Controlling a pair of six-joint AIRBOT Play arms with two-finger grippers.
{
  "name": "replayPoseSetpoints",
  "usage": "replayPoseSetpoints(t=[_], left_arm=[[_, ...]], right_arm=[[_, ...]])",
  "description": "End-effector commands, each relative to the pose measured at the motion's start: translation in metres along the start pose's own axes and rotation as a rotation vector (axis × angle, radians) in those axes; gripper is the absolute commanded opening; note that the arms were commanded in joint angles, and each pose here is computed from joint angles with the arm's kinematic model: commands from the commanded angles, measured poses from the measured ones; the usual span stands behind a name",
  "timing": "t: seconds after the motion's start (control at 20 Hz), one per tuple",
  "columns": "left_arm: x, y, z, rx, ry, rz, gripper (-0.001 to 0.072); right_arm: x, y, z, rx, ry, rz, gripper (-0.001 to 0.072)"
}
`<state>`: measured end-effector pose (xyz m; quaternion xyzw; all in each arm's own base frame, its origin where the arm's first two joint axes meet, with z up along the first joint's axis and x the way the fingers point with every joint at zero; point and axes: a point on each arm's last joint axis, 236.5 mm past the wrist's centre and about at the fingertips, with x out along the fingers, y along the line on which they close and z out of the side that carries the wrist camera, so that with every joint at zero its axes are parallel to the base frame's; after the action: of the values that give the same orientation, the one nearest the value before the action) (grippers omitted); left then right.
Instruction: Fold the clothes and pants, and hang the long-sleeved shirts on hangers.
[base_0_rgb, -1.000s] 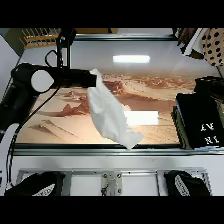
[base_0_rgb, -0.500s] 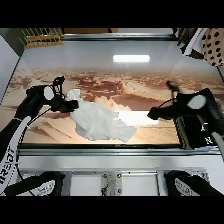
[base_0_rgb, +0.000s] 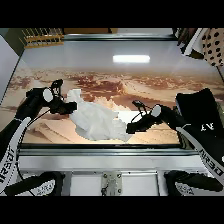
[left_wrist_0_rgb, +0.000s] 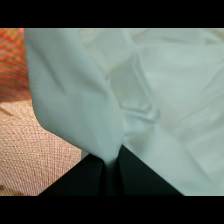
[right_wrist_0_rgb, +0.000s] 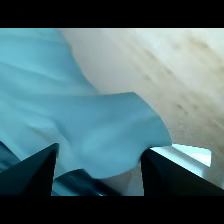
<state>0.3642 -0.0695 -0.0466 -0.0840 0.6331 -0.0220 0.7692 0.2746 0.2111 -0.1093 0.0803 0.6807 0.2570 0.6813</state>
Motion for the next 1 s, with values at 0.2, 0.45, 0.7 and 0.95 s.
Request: replayPoseSetpoints(t=[0.2, 0.45, 0.7, 0.95], left_arm=[[-0.018, -0.001, 0.013, 0.003, -0.069, -0.007, 0.001], [-0.205, -0.038, 0.056, 0.075, -0.506, -0.109, 0.001], [-0.278, -0.091, -0.009, 0.227, -0.648, -0.244, 0.001], [-0.175, -0.107, -0.086, 0.294, -0.388, -0.264, 0.0135]], right_arm=[[-0.011, 0.017, 0.042, -0.028, -0.147, 0.011, 0.0011], [-0.246, 0.049, 0.118, -0.233, -0.564, -0.092, 0.001], [-0.4, 0.105, 0.087, -0.315, -0.929, -0.127, 0.001], [-0.389, 0.065, 0.069, -0.226, -0.853, -0.264, 0.001]])
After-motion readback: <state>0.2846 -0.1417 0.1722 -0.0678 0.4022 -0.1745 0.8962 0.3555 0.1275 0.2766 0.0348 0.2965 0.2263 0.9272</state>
